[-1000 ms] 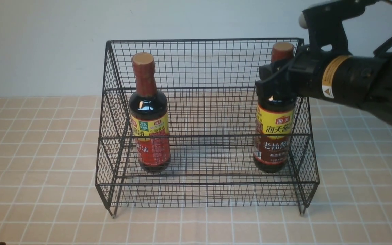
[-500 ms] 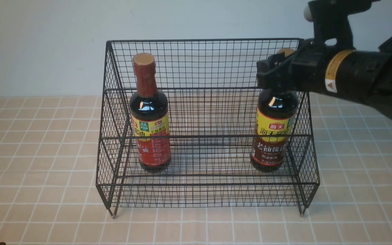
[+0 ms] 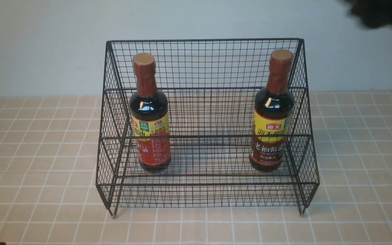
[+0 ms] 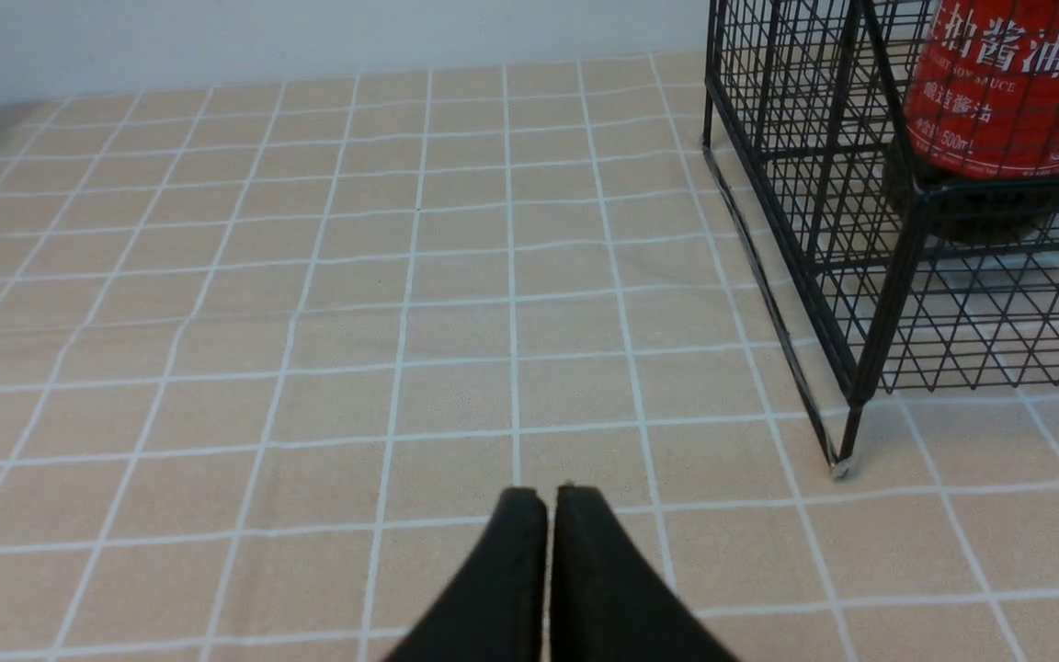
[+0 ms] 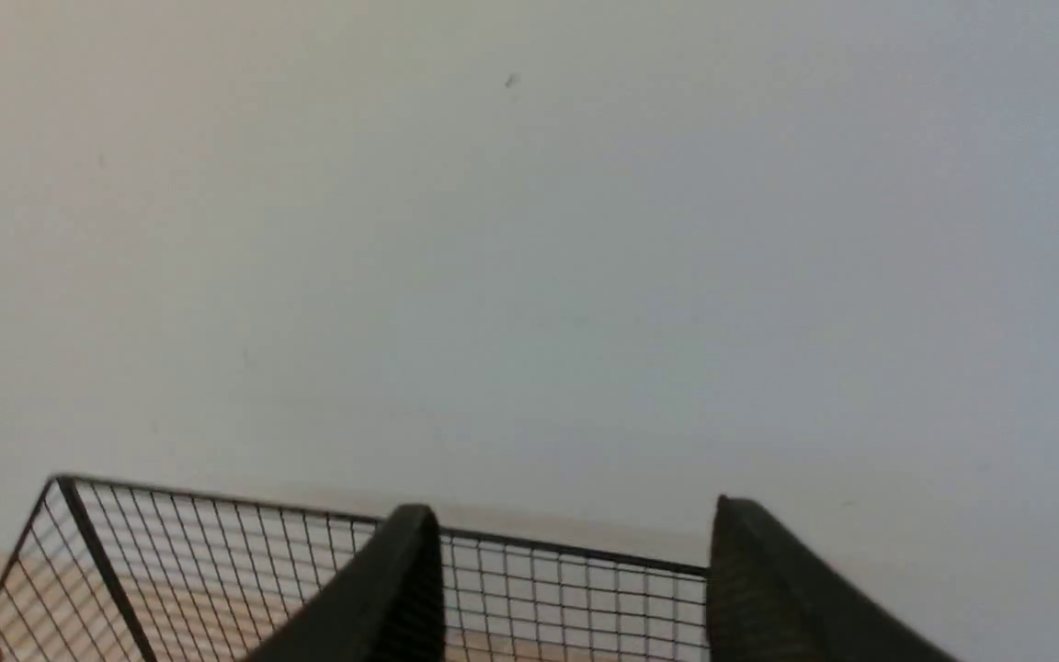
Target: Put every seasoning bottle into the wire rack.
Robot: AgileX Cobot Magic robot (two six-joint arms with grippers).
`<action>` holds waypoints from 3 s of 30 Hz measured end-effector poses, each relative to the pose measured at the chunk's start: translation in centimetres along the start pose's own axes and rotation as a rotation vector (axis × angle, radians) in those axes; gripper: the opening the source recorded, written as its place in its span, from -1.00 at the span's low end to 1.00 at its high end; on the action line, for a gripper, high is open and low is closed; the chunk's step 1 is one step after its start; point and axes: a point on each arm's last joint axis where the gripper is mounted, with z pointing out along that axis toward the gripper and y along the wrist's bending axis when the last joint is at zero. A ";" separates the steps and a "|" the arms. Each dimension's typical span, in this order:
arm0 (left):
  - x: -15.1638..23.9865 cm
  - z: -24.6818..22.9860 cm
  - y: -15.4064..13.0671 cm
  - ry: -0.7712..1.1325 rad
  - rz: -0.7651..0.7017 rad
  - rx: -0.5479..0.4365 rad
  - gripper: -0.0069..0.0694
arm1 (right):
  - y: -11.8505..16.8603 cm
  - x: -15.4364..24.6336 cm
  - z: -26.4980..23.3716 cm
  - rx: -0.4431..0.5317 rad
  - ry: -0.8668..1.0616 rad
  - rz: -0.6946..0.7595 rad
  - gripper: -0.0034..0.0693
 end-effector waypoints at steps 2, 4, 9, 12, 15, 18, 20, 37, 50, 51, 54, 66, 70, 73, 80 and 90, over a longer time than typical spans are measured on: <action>0.0 0.0 0.0 0.000 0.000 0.000 -0.84 | -0.8 -1.1 -3.2 0.037 -0.026 0.019 -0.28; 0.0 0.0 0.0 0.000 0.000 0.000 -0.84 | -1.7 -1.9 -6.6 0.066 -0.049 0.020 -0.56; 0.0 0.0 0.0 0.000 0.000 0.000 -0.84 | -3.0 -1.6 -13.1 0.067 -0.004 0.000 -0.91; 0.0 0.0 0.0 0.000 0.000 0.000 -0.84 | -2.6 -0.5 -15.3 -0.023 0.089 0.004 -0.94; 0.0 0.0 0.0 0.000 0.000 0.000 -0.84 | -1.8 0.2 -16.8 -0.152 0.137 0.022 -0.94; 0.0 0.0 0.0 0.000 0.000 0.000 -0.84 | -0.3 0.4 -17.8 -0.332 0.155 0.031 -0.94; 0.0 0.0 0.0 0.000 0.000 0.000 -0.84 | 0.0 0.4 -17.9 -0.370 0.157 0.033 -0.94; 0.0 0.0 0.0 0.000 0.000 0.000 -0.84 | 1.4 -0.4 -18.3 -0.540 0.019 -0.111 -0.94; 0.0 0.0 0.0 0.000 0.000 0.000 -0.84 | -2.3 8.8 -15.1 -0.070 -0.078 -0.241 -0.94; 0.0 0.0 0.0 0.000 0.000 0.000 -0.84 | -2.7 10.3 -14.8 -0.030 -0.065 -0.234 -0.94; 0.0 0.0 0.0 0.000 0.000 0.000 -0.84 | -3.9 15.2 -14.2 0.055 -0.005 -0.213 -0.94; 0.0 0.0 0.0 0.001 -0.001 0.000 -0.84 | -6.2 27.0 -13.0 0.120 0.145 -0.152 -0.94; 0.0 0.0 0.0 0.001 -0.001 0.000 -0.84 | -6.2 26.9 -13.0 0.127 0.128 -0.140 -0.94; 0.0 0.0 0.0 0.001 -0.001 0.000 -0.84 | -6.3 27.0 -13.0 0.129 0.129 -0.144 -0.94; 0.0 0.0 0.0 0.001 -0.001 0.000 -0.84 | -6.9 27.0 -13.1 0.199 0.143 -0.114 -0.94; 0.0 0.0 0.0 0.001 -0.001 0.000 -0.84 | -7.6 26.9 -13.3 0.283 0.125 -0.024 -0.94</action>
